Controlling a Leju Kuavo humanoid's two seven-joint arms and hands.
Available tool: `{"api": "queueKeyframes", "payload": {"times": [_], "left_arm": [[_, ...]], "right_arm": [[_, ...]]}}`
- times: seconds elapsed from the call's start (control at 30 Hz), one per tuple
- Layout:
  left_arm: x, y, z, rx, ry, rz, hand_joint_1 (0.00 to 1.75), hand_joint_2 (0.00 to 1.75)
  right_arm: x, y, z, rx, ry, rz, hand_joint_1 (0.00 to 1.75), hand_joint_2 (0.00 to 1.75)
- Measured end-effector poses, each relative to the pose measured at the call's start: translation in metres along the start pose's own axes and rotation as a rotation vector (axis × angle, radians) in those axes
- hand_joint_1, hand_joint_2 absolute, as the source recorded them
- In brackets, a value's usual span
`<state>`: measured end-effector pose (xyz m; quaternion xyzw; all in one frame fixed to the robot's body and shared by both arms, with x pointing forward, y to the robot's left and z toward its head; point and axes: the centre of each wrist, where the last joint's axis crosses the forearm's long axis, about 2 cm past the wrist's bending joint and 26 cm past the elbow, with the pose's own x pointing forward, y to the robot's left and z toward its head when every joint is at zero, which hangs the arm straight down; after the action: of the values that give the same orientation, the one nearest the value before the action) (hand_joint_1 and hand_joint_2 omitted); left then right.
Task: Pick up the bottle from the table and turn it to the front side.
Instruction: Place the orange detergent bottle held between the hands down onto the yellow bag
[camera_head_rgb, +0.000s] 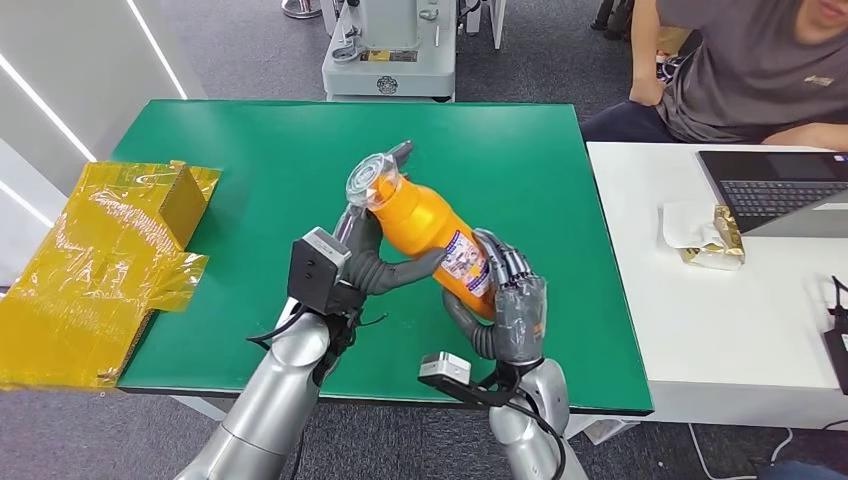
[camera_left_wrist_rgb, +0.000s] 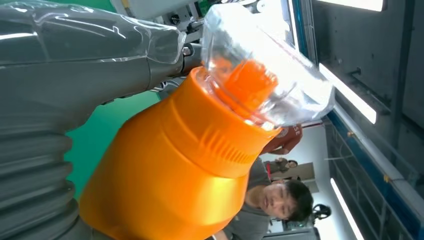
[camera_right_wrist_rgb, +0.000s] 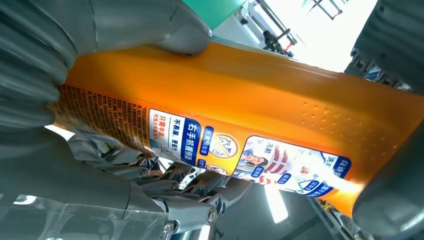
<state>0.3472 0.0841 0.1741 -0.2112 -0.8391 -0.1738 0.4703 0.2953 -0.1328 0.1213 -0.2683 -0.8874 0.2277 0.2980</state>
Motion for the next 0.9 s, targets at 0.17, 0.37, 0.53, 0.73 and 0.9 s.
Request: {"api": "queueKeyframes", "payload": {"times": [0.17,0.37,0.53,0.73,0.9], "left_arm": [[0.000,0.000,0.000,0.002,0.001,0.001,0.00,1.75],[-0.002,0.000,0.002,0.003,0.011,0.002,0.16,1.75],[-0.005,0.000,0.003,0.001,0.021,0.004,1.74,1.75],[-0.007,-0.001,0.005,-0.006,0.030,0.009,1.75,1.75],[-0.007,-0.001,0.005,-0.007,0.032,0.011,1.75,1.75]], "right_arm": [[0.001,0.005,0.002,0.022,-0.002,-0.007,1.75,1.75],[0.000,0.008,0.002,0.040,0.001,-0.012,1.75,1.75],[0.000,0.011,0.003,0.052,0.006,-0.014,1.75,1.75],[-0.001,0.011,0.003,0.055,0.011,-0.016,1.75,1.75],[-0.001,0.012,0.003,0.055,0.011,-0.015,1.75,1.75]]}}
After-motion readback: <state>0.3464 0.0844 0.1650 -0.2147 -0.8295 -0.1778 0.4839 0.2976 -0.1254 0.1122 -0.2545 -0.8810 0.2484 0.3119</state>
